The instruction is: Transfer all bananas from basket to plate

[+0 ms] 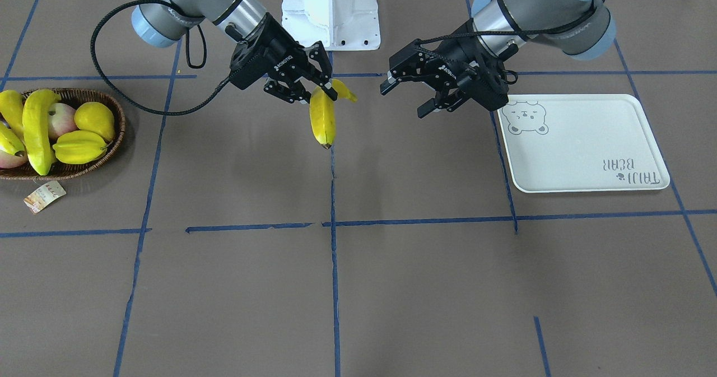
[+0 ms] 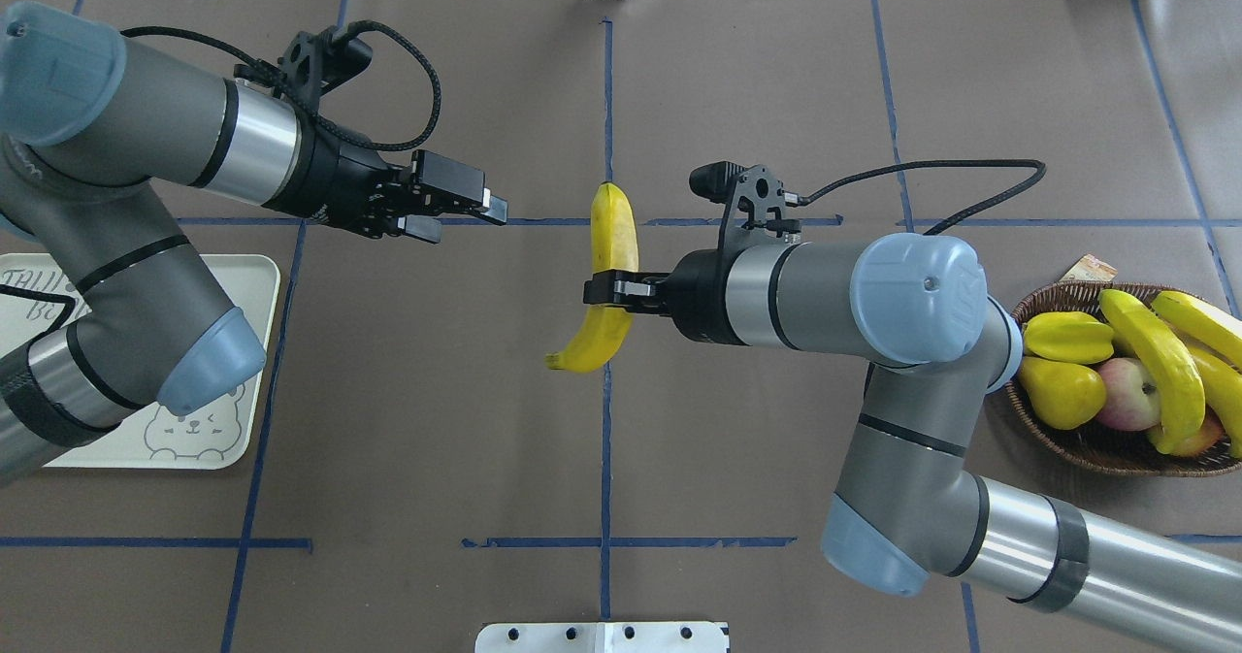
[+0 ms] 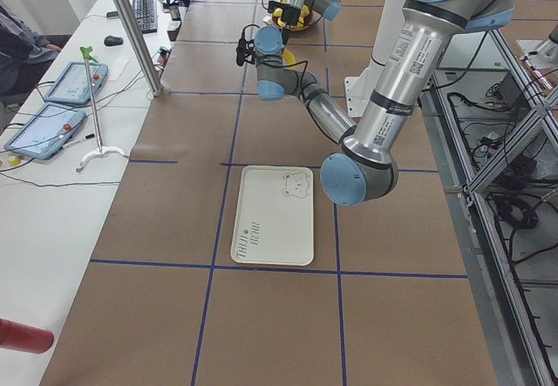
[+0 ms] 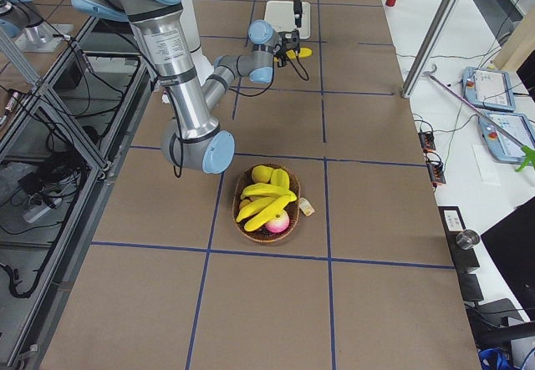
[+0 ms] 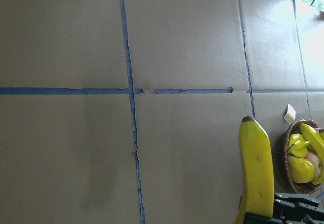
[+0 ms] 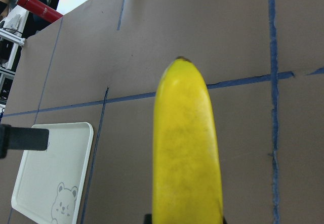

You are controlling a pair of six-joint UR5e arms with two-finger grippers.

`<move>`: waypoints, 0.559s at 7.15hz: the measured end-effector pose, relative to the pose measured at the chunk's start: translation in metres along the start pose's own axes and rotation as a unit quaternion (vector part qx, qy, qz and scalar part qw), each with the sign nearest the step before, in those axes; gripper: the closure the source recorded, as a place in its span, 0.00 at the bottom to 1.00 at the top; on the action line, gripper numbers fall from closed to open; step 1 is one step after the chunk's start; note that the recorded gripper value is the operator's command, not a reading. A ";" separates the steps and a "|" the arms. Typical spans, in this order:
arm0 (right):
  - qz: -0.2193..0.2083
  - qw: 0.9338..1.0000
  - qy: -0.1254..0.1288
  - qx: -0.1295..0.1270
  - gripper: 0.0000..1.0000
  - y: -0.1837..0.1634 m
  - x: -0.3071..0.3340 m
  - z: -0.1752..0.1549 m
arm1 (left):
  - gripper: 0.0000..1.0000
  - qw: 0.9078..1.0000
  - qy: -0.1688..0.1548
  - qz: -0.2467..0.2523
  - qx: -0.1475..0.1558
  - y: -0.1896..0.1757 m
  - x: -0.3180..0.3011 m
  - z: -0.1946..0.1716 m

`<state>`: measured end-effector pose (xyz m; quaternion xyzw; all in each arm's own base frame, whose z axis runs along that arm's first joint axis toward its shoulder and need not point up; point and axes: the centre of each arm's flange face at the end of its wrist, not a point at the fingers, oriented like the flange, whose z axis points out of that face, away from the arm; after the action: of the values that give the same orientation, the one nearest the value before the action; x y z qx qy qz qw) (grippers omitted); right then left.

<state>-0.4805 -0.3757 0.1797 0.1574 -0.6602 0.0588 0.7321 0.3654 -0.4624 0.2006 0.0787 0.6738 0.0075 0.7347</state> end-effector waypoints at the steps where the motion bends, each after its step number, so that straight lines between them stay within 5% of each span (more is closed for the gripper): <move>1: -0.001 1.000 -0.001 0.002 0.89 0.004 -0.008 0.008 | 0.00 1.000 0.002 0.000 -0.002 -0.002 0.005 0.006; 4: -0.003 1.000 -0.010 0.012 0.88 0.021 -0.028 0.020 | 0.04 1.000 0.003 -0.011 0.004 -0.010 0.019 0.024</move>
<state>-0.5084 -0.3589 0.1568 0.1690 -0.6658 0.0629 0.7240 0.3903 -0.4727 0.1824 0.0743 0.6771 -0.0028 0.7322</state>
